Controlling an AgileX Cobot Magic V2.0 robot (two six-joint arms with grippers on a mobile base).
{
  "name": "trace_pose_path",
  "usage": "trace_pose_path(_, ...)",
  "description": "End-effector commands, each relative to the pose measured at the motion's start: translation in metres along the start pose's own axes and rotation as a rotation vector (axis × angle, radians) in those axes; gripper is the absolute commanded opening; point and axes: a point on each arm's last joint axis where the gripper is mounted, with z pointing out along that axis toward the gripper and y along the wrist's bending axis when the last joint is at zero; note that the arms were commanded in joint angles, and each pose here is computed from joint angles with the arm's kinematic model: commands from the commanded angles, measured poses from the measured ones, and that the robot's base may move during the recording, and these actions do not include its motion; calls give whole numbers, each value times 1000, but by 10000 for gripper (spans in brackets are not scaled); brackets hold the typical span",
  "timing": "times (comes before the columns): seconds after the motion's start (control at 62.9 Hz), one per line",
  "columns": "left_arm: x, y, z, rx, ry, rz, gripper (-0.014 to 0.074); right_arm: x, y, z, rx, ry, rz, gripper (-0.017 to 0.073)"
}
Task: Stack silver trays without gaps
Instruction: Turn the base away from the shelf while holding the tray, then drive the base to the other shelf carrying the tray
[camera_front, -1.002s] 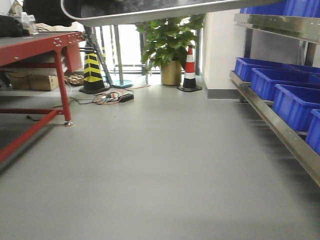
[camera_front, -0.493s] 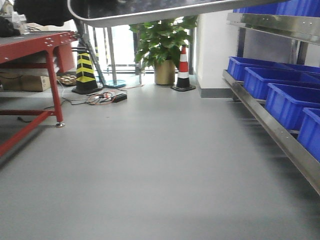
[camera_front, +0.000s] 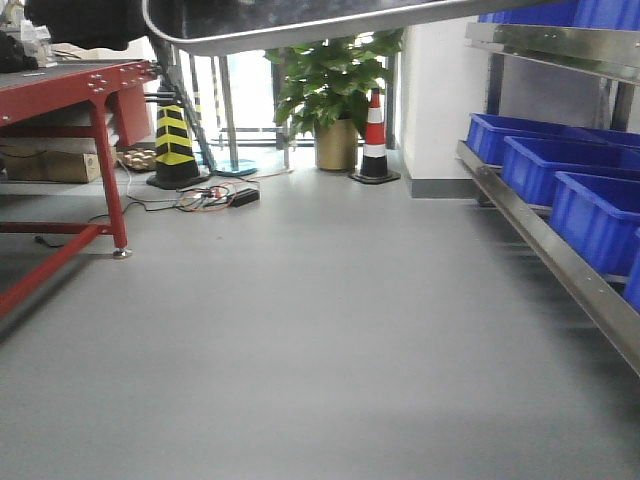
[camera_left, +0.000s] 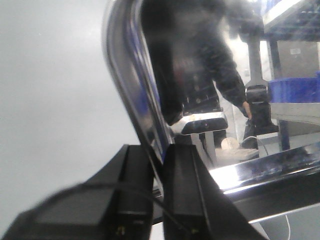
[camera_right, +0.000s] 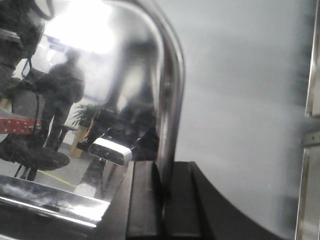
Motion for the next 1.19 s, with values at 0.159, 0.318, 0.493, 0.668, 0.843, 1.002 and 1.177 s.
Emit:
trace_pose_path(0.159,6,-10,-22,98,8,18,-48,-1,3,-21,-66,-45,7,57)
trace_pose_path(0.318,6,-10,-22,98,8,18,-48,-1,3,-21,-66,-45,7,57)
trace_pose_path(0.493,6,-10,-22,98,8,18,-48,-1,3,-21,-66,-45,7,57)
trace_pose_path(0.668,6,-10,-22,98,8,18,-48,-1,3,-21,-66,-45,7,57)
trace_pose_path(0.843,6,-10,-22,98,8,18,-48,-1,3,-21,-66,-45,7,57)
trace_pose_path(1.002,6,-10,-22,98,8,18,-48,-1,3,-21,-67,-45,7,57)
trace_pose_path(1.177,6,-10,-22,98,8,18,-48,-1,3,-21,-66,-45,7,57)
